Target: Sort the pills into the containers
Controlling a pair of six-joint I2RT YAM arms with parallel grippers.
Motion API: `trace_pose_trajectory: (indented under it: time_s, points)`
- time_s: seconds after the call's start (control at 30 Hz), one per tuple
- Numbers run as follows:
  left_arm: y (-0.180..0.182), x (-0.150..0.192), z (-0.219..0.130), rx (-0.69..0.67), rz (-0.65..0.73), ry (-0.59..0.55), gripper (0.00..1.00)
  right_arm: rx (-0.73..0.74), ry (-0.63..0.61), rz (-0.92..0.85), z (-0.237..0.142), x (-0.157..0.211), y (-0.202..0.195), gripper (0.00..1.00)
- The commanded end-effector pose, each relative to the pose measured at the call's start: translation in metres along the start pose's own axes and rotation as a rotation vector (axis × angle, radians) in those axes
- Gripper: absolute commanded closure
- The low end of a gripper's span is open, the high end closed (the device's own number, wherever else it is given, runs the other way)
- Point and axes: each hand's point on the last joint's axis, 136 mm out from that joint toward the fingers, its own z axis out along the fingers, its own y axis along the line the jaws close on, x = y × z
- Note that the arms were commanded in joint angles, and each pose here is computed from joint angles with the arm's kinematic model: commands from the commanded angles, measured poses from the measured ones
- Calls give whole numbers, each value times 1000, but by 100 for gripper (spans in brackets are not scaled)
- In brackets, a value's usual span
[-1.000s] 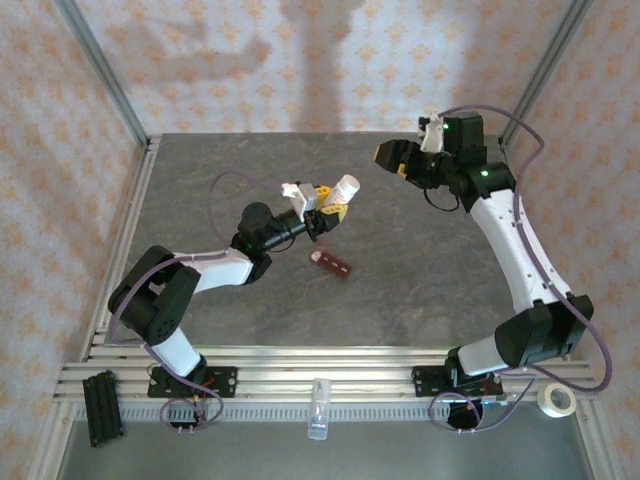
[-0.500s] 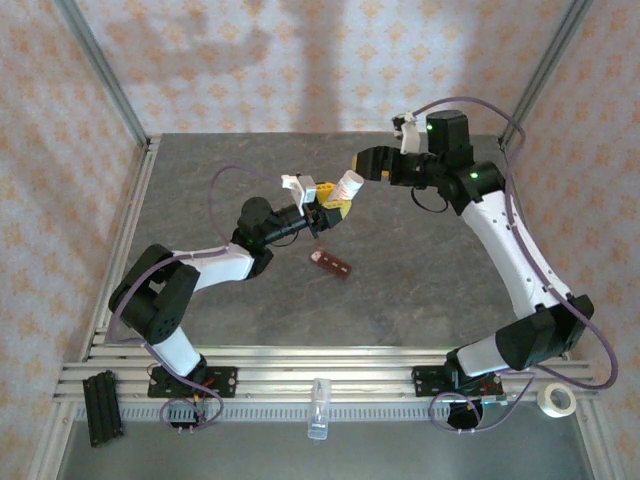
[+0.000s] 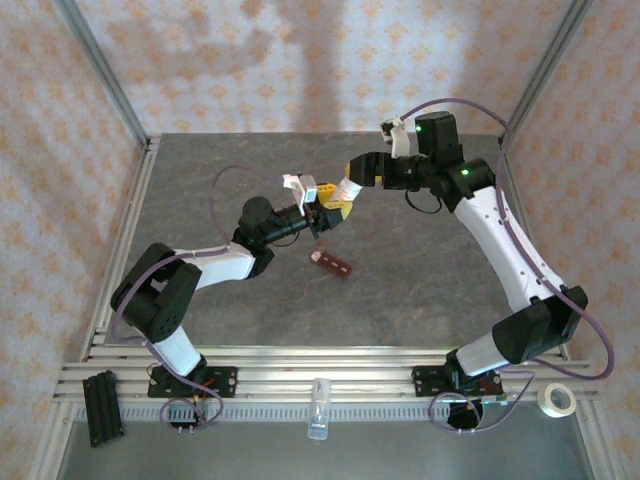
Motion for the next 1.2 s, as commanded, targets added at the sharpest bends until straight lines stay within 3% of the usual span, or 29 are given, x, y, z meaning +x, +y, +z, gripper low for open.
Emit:
trace_pose_trajectory:
  time_s: [0.0,0.3,0.77,1.17]
  points:
    - [-3,-23,2,31,41,-64,100,-32,10,-32,-2,-1,11,29]
    - [-3,-24,2,31,41,-67,100,-35,31,-23,3,5,8,38]
    - [-3,-26,3,32,43,-70,100,-39,53,-1,9,10,5,59]
    - [6,-33,-3,-86,134,-92,100,72,19,192,25,20,-23,63]
